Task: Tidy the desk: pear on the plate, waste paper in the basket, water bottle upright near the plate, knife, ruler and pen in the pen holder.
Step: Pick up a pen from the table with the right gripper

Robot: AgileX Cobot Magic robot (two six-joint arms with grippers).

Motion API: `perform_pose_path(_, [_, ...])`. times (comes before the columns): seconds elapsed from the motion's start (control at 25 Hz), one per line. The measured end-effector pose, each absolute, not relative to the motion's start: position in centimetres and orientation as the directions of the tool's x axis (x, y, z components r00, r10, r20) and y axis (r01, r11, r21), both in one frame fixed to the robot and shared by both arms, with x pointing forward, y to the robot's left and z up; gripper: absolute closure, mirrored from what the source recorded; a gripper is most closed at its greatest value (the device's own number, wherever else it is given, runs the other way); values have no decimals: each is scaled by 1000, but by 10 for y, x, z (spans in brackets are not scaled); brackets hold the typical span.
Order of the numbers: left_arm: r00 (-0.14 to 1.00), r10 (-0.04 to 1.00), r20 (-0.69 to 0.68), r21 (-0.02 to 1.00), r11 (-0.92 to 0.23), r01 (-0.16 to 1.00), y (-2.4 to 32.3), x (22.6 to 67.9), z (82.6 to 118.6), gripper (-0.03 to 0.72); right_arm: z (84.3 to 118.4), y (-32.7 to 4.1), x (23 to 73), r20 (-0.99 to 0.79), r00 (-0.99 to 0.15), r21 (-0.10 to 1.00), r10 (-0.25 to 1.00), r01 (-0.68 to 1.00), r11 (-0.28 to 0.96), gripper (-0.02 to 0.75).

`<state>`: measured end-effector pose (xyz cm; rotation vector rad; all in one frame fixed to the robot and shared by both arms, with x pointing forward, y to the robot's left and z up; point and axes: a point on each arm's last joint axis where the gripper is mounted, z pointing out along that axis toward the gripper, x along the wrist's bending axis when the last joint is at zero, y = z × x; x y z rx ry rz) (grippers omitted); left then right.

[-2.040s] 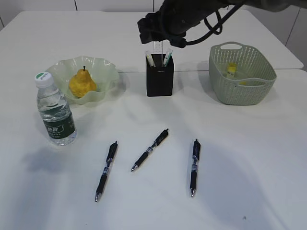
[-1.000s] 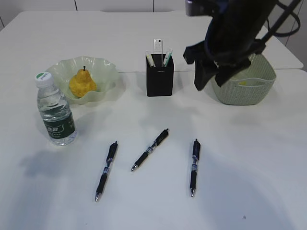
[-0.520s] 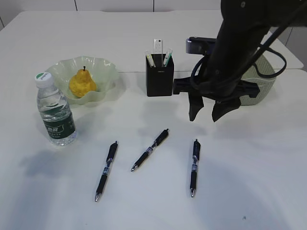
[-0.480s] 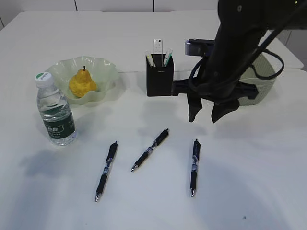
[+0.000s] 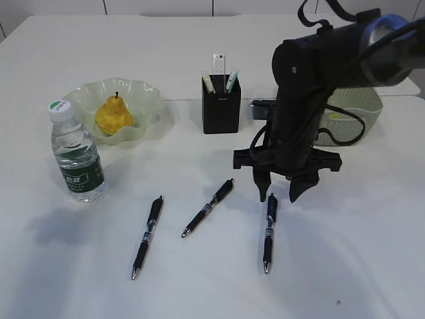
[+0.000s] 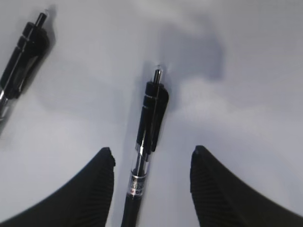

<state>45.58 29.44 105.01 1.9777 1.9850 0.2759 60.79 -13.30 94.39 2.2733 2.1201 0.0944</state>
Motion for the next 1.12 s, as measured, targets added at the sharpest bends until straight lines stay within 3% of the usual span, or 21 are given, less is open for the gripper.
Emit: perform_pose_path(1.12, [13,996,-90,386,23,922,295,458,1051,222,908,-128,618,32,123,65,992,990,-125,349])
